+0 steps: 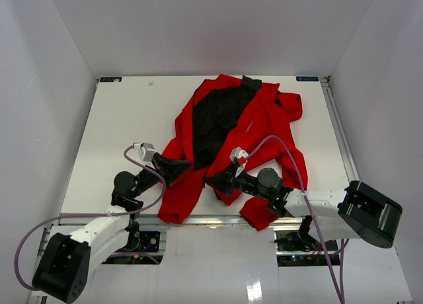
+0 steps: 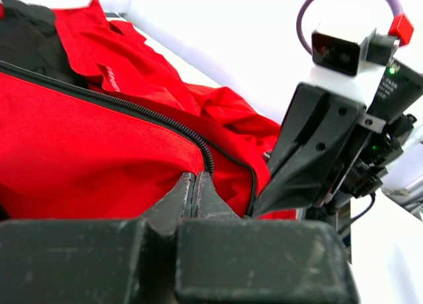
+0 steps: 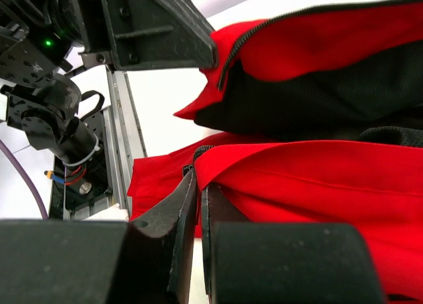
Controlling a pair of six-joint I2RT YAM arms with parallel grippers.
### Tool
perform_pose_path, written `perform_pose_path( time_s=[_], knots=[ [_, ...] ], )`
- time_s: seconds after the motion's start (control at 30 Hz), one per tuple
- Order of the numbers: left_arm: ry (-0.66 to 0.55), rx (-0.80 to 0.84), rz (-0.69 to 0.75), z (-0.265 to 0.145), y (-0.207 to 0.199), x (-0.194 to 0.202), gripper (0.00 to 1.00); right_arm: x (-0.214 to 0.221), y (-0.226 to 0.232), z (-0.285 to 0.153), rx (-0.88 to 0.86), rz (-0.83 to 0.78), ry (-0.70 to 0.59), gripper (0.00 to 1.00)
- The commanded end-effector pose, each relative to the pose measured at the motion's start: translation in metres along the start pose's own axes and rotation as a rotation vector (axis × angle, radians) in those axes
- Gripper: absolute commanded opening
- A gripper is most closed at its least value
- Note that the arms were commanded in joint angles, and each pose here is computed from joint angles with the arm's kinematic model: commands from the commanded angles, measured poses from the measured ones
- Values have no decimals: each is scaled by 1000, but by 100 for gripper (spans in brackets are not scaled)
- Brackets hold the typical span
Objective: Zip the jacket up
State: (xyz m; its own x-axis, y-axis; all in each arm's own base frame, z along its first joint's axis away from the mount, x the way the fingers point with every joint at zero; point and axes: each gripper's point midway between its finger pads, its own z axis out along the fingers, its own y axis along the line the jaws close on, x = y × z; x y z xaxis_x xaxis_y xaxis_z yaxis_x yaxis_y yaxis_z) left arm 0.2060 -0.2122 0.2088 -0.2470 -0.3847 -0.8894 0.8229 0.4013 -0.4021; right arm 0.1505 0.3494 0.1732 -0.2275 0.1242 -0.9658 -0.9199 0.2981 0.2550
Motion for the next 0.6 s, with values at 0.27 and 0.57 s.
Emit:
perform_pose_path(
  time_s=[0.27, 0.57],
  knots=[
    [-118, 167, 65, -11, -35, -13, 0, -42, 16, 21, -76, -30, -95, 8],
    [-127, 186, 79, -16, -40, -10, 0, -48, 19, 25, -95, -23, -110, 8]
  ],
)
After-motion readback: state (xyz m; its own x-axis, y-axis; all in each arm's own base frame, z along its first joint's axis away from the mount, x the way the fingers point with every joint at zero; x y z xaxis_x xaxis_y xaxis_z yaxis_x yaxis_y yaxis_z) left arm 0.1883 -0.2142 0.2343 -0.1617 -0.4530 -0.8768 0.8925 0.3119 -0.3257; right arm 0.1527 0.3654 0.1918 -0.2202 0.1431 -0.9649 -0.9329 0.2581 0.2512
